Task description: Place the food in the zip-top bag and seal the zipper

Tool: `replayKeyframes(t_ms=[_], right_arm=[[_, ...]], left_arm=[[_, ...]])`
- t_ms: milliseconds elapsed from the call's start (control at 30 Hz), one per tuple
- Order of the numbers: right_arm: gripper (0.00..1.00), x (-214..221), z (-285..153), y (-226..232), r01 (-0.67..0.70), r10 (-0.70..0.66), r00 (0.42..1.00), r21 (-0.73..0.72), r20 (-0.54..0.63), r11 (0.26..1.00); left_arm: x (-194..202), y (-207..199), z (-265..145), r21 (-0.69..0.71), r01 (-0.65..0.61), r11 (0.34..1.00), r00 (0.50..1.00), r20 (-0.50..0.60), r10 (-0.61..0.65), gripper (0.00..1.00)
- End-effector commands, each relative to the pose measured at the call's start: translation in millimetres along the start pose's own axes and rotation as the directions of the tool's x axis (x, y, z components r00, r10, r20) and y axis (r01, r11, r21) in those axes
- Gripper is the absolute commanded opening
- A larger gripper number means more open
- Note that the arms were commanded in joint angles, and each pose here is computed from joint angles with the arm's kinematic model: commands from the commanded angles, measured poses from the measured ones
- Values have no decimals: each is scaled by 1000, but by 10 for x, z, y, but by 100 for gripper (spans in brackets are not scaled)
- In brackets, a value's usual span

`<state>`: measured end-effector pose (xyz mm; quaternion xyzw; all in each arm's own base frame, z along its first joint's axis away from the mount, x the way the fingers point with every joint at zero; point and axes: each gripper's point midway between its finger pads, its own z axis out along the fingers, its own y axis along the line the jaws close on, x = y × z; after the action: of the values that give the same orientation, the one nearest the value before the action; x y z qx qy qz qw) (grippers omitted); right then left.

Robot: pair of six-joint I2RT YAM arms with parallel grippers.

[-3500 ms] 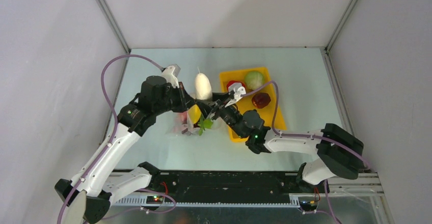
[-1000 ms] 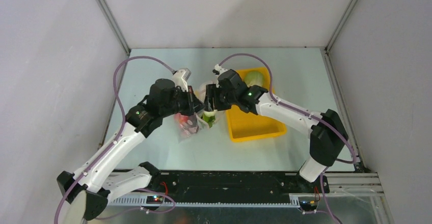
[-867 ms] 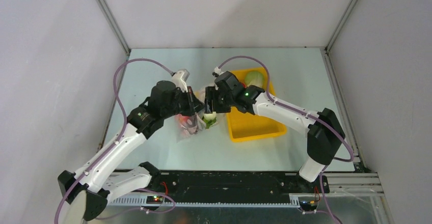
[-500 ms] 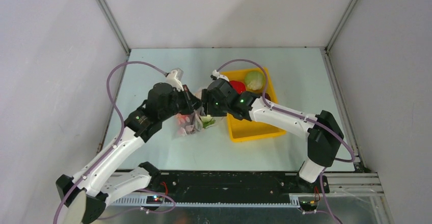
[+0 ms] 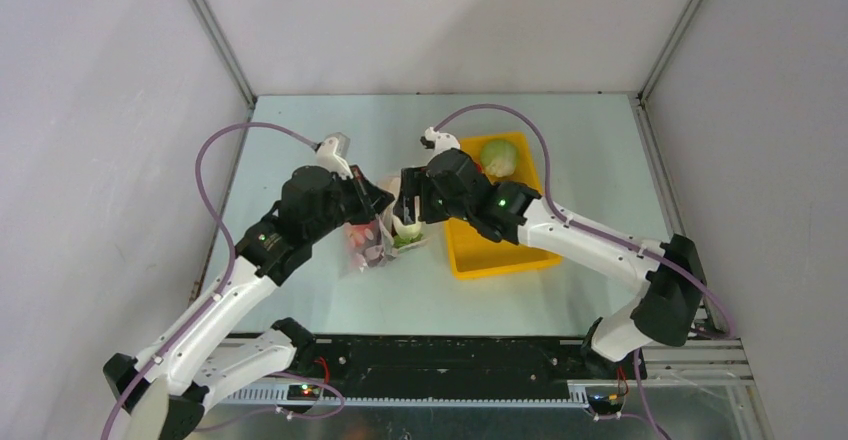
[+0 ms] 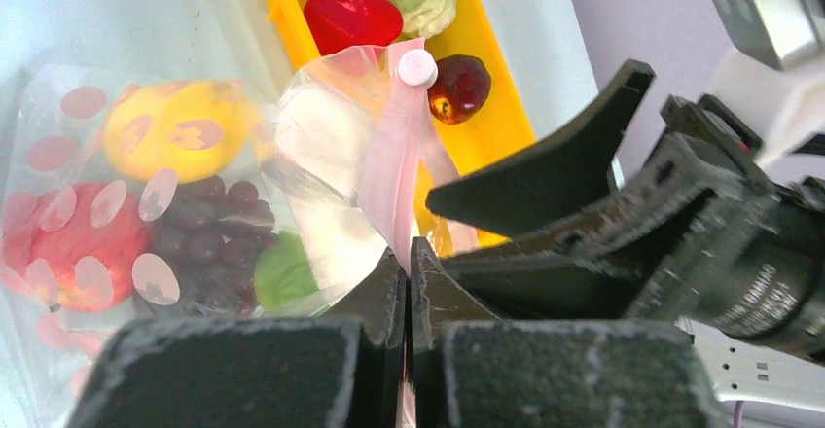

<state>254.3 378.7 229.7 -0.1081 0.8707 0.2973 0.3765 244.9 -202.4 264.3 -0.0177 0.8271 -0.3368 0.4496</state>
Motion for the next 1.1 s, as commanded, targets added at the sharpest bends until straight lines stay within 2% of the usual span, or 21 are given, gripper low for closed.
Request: replayKeyframes(t_ms=[0, 133, 367, 533, 600, 733, 833, 1067], right_arm=[[69, -39, -236, 306, 46, -44, 999, -158, 13, 986], [55, 93, -227, 295, 29, -34, 999, -172, -27, 985], [51, 375, -53, 154, 16, -30, 993, -120, -116, 993], [41, 247, 238, 348, -25, 16, 999, -201, -51, 979], [37, 207, 401, 349, -66, 61, 998, -202, -30, 977], [36, 190, 642, 213, -110, 113, 994, -131, 15, 985], [35, 235, 732, 139, -147, 149, 989, -103, 4, 984], [36, 223, 778, -105, -130, 129, 991, 4, 35, 992]], left_arm=[[-332, -161, -57, 33, -2, 999, 994, 110, -2, 0], [-333, -166, -42, 35, -5, 999, 994, 108, 1, 0], [-282, -236, -31, 73, -8, 997, 997, 79, 2, 0], [-213, -387, 8, 156, 6, 988, 999, 35, -12, 0], [-116, -443, 25, 189, 19, 982, 1000, -20, -16, 0], [-59, -465, -17, 202, 16, 979, 999, -51, -5, 0], [-101, -512, -70, 222, 10, 975, 999, -35, -3, 0], [-211, -557, -159, 223, -6, 975, 1000, -3, 7, 0]])
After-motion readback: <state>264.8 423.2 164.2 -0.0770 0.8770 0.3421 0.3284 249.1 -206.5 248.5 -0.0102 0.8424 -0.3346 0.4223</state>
